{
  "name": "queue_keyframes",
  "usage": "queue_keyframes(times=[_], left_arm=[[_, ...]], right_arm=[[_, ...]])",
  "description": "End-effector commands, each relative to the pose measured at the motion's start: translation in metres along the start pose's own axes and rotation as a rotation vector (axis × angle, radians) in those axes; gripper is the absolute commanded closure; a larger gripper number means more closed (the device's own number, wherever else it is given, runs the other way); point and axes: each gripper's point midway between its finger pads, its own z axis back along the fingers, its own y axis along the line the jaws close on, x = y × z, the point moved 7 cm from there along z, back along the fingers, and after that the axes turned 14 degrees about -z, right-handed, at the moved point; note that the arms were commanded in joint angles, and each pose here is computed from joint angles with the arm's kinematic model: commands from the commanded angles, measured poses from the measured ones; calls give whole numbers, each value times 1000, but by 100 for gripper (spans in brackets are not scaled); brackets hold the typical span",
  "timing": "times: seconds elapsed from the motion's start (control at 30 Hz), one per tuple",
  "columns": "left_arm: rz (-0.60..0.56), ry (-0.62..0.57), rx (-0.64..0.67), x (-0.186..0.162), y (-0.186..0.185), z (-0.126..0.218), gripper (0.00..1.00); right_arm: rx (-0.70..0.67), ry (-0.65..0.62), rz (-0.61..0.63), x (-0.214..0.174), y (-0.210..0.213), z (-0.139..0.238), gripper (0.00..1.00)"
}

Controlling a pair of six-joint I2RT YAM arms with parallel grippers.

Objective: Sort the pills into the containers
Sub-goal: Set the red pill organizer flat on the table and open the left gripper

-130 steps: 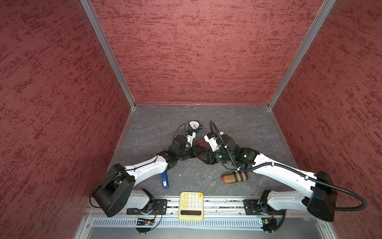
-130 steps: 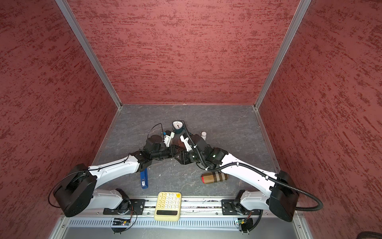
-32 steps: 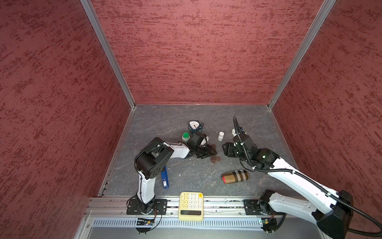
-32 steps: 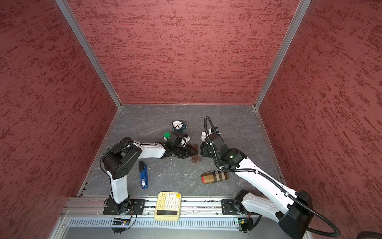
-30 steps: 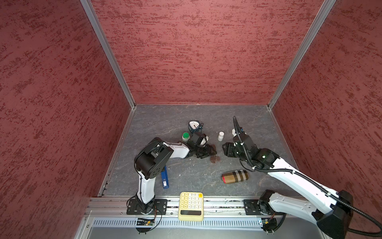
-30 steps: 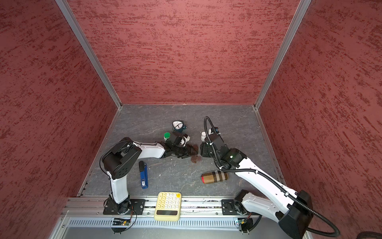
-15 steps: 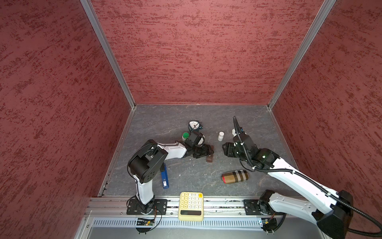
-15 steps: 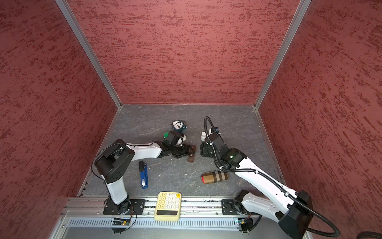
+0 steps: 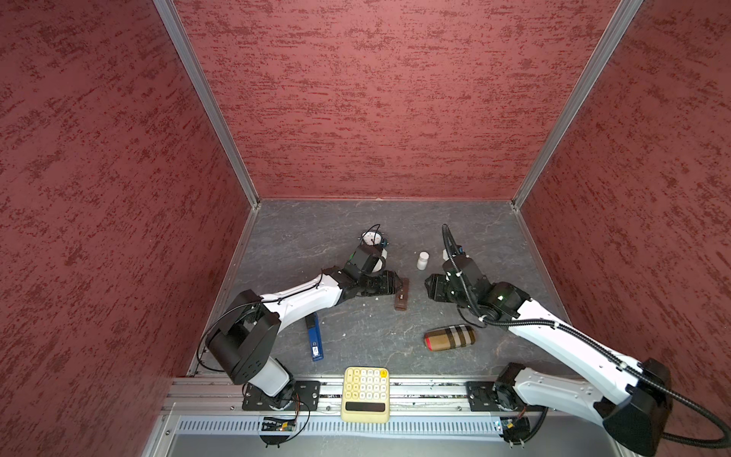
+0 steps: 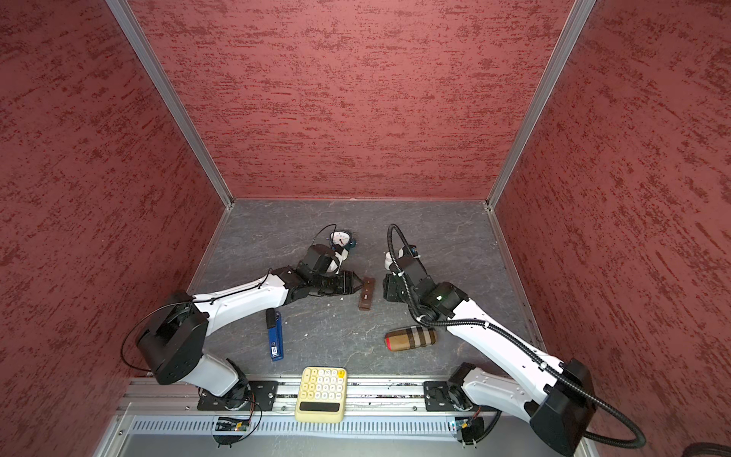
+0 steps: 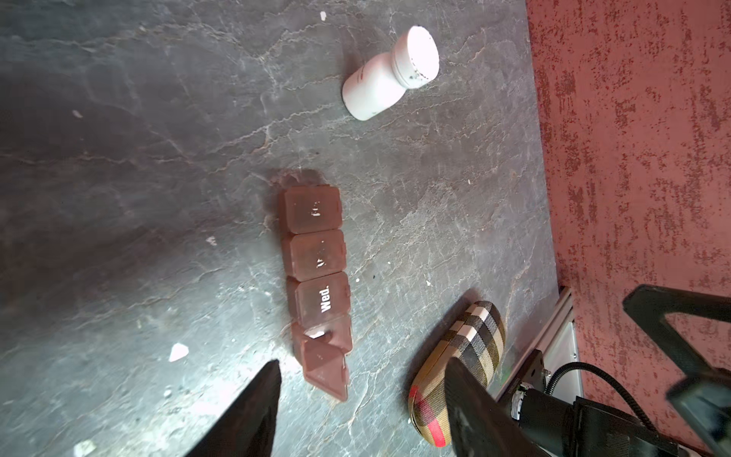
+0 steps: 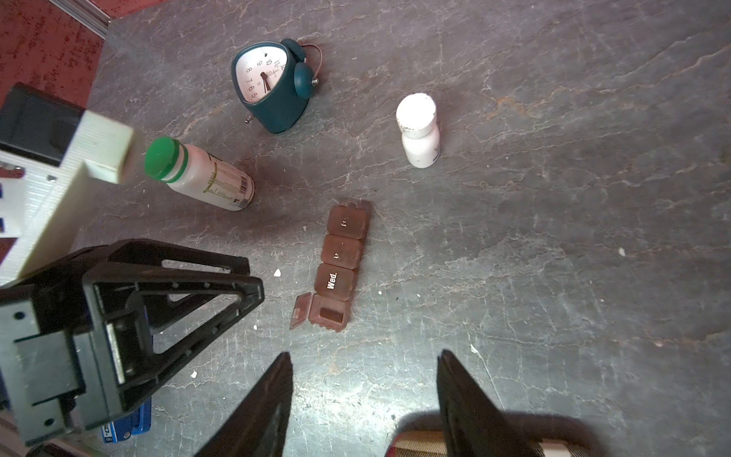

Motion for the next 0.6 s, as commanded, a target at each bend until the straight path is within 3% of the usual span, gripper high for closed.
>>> queue_keyframes(times=[0.0, 0.37, 0.57], left_arm=[[-31, 19, 31, -7, 1, 9, 32], [-46, 160, 46, -21, -4, -32, 30], [-40, 215, 95, -26, 6, -41, 37]], right_arm=[[12, 9, -26, 3, 3, 3, 42], [21, 31, -30, 2, 6, 0, 42], [15, 31, -26, 2, 5, 0, 42]])
